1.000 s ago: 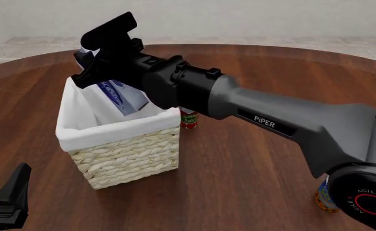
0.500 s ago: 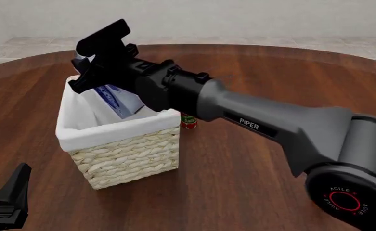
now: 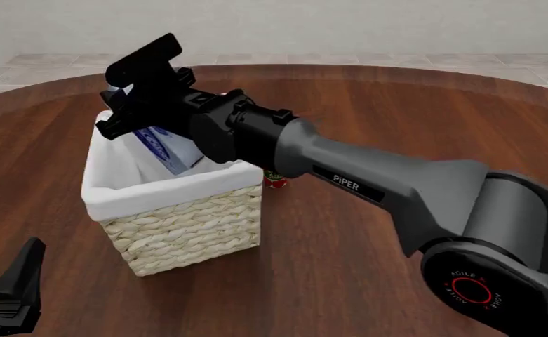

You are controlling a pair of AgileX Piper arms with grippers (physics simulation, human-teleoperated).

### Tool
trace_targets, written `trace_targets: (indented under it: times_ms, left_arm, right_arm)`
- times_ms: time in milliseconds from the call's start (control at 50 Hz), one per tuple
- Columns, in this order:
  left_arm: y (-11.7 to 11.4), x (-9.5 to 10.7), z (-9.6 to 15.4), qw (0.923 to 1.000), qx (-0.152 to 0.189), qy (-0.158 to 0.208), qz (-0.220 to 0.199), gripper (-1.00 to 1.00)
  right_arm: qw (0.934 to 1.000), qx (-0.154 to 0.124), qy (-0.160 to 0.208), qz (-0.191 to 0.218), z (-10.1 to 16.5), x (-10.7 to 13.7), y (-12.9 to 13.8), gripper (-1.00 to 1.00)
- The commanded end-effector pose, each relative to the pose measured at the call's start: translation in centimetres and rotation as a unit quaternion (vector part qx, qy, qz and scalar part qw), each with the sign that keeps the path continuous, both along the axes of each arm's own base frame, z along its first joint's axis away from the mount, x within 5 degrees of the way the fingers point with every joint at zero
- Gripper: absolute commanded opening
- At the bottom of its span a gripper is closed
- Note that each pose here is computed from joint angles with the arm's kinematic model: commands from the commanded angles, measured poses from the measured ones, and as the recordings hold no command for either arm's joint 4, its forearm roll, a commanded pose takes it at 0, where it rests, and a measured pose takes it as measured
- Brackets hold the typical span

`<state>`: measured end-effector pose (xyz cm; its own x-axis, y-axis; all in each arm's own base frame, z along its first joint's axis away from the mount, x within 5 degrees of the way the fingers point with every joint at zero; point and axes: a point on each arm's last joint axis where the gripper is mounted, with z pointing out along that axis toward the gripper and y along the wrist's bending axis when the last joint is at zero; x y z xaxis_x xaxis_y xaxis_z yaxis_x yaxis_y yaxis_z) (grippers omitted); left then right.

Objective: Pick up the cream cheese box, and put it in the basket.

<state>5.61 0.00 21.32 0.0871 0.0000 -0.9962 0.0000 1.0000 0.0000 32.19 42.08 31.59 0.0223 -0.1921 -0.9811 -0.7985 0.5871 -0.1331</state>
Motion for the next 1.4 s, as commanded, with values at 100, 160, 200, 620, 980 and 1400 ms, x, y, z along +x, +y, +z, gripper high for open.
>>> trace_targets:
  times_ms: [100, 160, 200, 620, 980, 1400]
  left_arm:
    - [0.0, 0.0, 0.0, 1.0, 0.0, 0.0, 0.0, 1.0]
    - [0.0, 0.0, 0.0, 1.0, 0.0, 0.0, 0.0, 1.0]
    - [0.0, 0.0, 0.0, 1.0, 0.0, 0.0, 0.0, 1.0]
    - [0.0, 0.0, 0.0, 1.0, 0.0, 0.0, 0.0, 1.0]
    - [0.0, 0.0, 0.0, 1.0, 0.0, 0.0, 0.0, 1.0]
    - [0.0, 0.0, 0.0, 1.0, 0.0, 0.0, 0.0, 1.0]
  right_arm:
    - [1.0, 0.005, -0.006, -0.004, 0.5, 0.6, 0.1, -1.0]
    - [0.9999, 0.006, -0.007, -0.006, 0.6, 0.9, 0.0, -1.0]
    - [0.9999, 0.005, -0.007, -0.01, 0.6, 1.2, -0.1, -1.0]
    - [0.9995, 0.001, -0.017, -0.026, 1.0, 3.0, -1.0, -1.0]
    - [0.9995, -0.001, -0.011, -0.03, 0.3, 3.7, -0.8, -1.0]
    - [0.999, 0.0, -0.014, -0.043, 0.7, 4.9, -1.6, 1.0]
